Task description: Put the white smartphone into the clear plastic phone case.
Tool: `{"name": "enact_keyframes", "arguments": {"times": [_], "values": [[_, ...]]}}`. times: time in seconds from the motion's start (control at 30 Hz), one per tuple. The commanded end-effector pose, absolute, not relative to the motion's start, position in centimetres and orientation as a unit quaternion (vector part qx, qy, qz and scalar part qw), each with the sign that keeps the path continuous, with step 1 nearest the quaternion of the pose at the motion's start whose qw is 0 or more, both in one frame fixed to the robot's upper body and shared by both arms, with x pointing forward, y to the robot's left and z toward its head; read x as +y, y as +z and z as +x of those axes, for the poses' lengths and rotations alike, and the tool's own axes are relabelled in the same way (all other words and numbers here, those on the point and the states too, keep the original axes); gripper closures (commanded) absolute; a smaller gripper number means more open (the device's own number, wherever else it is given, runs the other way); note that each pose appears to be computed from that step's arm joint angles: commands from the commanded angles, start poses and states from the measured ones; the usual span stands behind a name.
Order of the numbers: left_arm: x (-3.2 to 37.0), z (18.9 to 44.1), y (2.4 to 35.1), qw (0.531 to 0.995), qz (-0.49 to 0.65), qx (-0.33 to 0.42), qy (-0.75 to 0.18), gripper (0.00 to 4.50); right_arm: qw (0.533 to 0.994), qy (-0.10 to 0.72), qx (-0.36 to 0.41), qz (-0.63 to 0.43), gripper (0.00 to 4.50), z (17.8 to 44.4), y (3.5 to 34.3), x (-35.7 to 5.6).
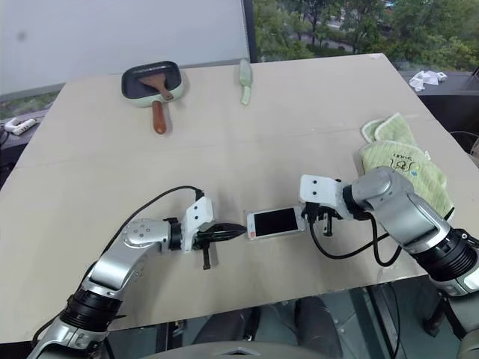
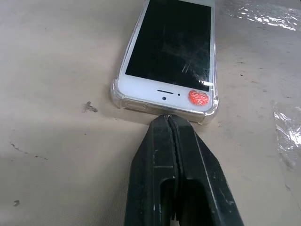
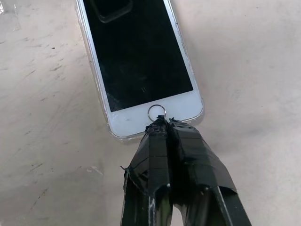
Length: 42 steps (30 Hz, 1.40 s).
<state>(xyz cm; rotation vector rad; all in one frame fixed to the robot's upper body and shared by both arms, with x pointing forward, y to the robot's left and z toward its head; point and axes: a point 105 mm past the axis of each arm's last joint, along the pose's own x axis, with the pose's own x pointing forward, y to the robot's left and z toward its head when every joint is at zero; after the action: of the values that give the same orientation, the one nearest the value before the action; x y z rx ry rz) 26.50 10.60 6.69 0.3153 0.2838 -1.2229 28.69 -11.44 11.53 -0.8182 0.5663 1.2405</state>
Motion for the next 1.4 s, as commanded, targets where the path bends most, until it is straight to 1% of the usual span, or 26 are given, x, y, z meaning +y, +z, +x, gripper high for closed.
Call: {"name": "enact_keyframes", "arguments": {"times": [0.03, 0.27, 0.5, 0.57, 0.7, 0.8, 0.9, 1.0, 1.13, 1.3, 1.4], "values": [[9.4, 26.6, 6.6, 0.792, 0.147, 0.126, -0.579, 4.50, 0.680, 0.592, 0.242, -0.358, 4.37, 27.5, 10.8, -9.4], [8.9, 26.7, 6.7, 0.791, 0.145, 0.123, -0.582, 4.50, 0.665, 0.604, 0.254, -0.358, 4.37, 26.6, 9.3, -8.9], [9.0, 26.6, 6.6, 0.792, 0.145, 0.123, -0.580, 4.50, 0.664, 0.600, 0.259, -0.364, 4.37, 26.8, 9.0, -9.2], [9.2, 26.6, 6.5, 0.793, 0.146, 0.125, -0.579, 4.50, 0.672, 0.600, 0.253, -0.352, 4.37, 26.9, 9.5, -9.1], [10.0, 26.6, 6.3, 0.796, 0.152, 0.130, -0.572, 4.50, 0.690, 0.629, 0.221, -0.281, 4.37, 26.3, 12.0, -8.0], [10.3, 26.7, 6.5, 0.799, 0.150, 0.129, -0.568, 4.50, 0.699, 0.651, 0.175, -0.239, 4.37, 25.9, 13.8, -7.5], [10.4, 26.3, 8.0, 0.797, 0.127, 0.103, -0.581, 4.50, 0.722, 0.641, 0.155, -0.211, 4.37, 26.3, 14.5, -8.5], [11.0, 25.9, 9.2, 0.793, 0.122, 0.089, -0.591, 4.50, 0.733, 0.624, 0.166, -0.213, 4.37, 26.5, 14.0, -9.9], [11.8, 26.4, 9.3, 0.791, 0.140, 0.090, -0.589, 4.50, 0.746, 0.605, 0.177, -0.213, 4.37, 26.9, 13.0, -10.8], [10.0, 26.7, 10.0, 0.782, 0.118, 0.064, -0.608, 4.50, 0.755, 0.586, 0.189, -0.227, 4.37, 27.8, 11.2, -11.2], [8.5, 26.5, 9.5, 0.772, 0.113, 0.063, -0.622, 4.50, 0.757, 0.576, 0.201, -0.236, 4.37, 28.1, 10.2, -11.5]]}}
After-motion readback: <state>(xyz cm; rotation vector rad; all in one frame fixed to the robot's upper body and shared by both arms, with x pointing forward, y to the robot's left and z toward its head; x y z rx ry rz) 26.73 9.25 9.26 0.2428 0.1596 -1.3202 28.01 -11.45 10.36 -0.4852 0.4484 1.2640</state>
